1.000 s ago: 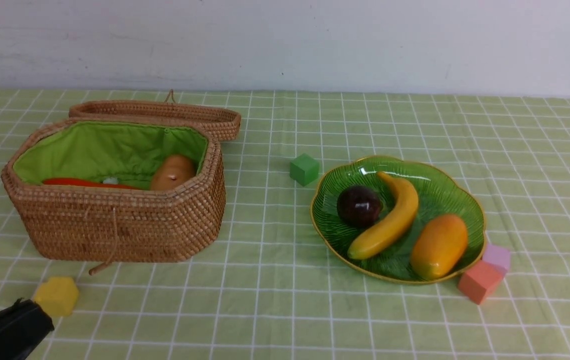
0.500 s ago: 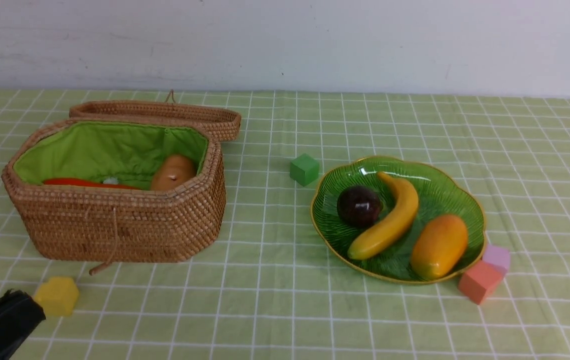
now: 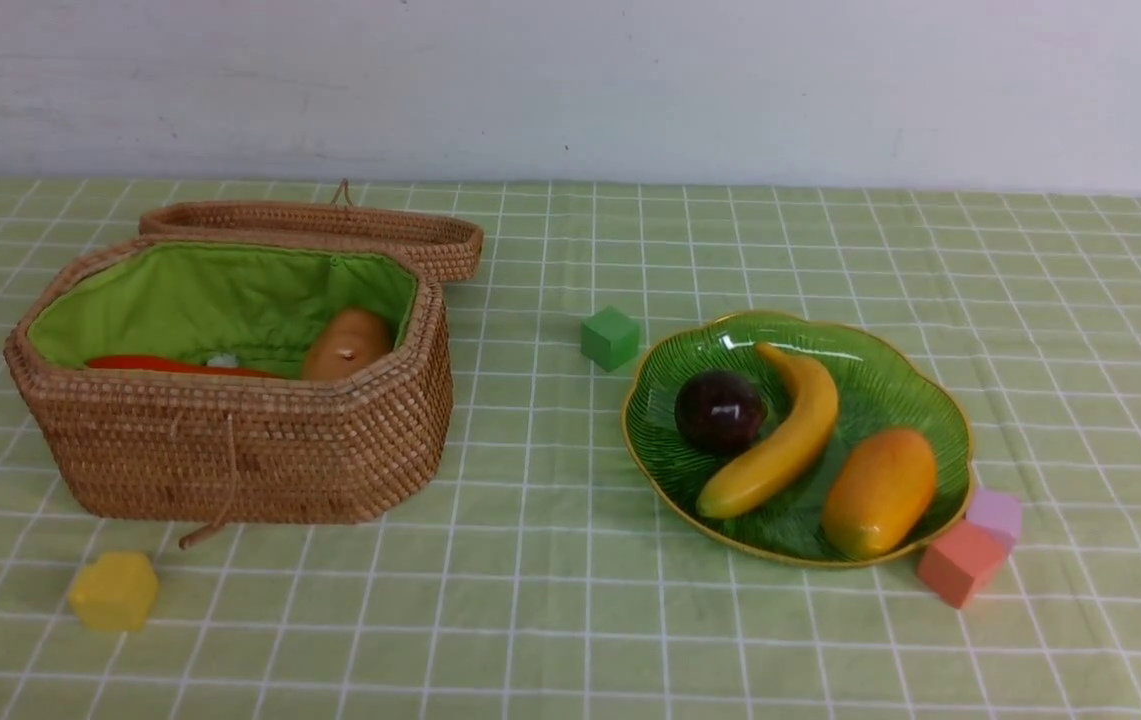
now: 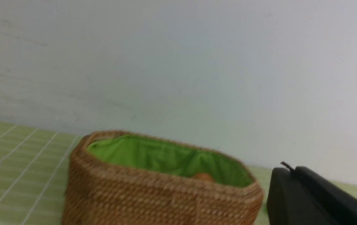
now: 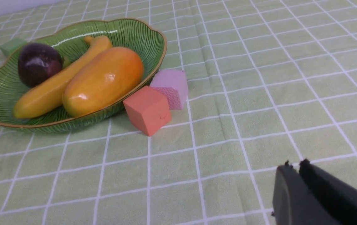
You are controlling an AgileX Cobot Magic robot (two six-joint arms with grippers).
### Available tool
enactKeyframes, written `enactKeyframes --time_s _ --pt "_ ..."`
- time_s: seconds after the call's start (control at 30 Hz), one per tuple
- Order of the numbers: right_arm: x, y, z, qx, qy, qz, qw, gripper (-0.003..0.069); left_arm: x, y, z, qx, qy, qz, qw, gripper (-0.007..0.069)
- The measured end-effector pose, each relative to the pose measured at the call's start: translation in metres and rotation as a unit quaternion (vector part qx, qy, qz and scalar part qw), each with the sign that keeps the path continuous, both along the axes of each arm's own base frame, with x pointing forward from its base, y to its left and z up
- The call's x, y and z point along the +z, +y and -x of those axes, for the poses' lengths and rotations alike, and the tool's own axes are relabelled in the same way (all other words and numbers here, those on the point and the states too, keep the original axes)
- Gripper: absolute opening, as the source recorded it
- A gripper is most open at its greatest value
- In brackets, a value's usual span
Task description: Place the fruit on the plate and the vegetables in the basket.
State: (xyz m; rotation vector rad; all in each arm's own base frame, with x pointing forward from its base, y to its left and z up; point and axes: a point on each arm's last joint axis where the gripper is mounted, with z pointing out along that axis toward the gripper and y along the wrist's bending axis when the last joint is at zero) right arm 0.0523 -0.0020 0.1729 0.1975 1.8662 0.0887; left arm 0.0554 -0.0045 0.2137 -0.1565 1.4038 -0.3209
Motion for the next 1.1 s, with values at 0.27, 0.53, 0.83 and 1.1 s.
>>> enactKeyframes --time_s 0.27,0.53,0.83,1.1 --pt "0.000 0.000 0.000 0.000 0.000 0.000 1.000 0.0048 -0.043 0.001 0.003 0.010 0.231 -0.017 0.973 -0.0013" --pt "0.000 0.000 0.000 0.000 0.000 0.000 1.000 0.0055 -0.043 0.000 0.003 0.009 0.232 -0.011 0.973 -0.0013" --pt "0.000 0.000 0.000 0.000 0.000 0.000 1.000 0.0066 -0.043 0.000 0.003 0.009 0.232 -0.011 0.973 -0.0013" --pt "0.000 0.000 0.000 0.000 0.000 0.000 1.000 0.0081 -0.043 0.000 0.003 0.009 0.232 -0.011 0.973 -0.0013"
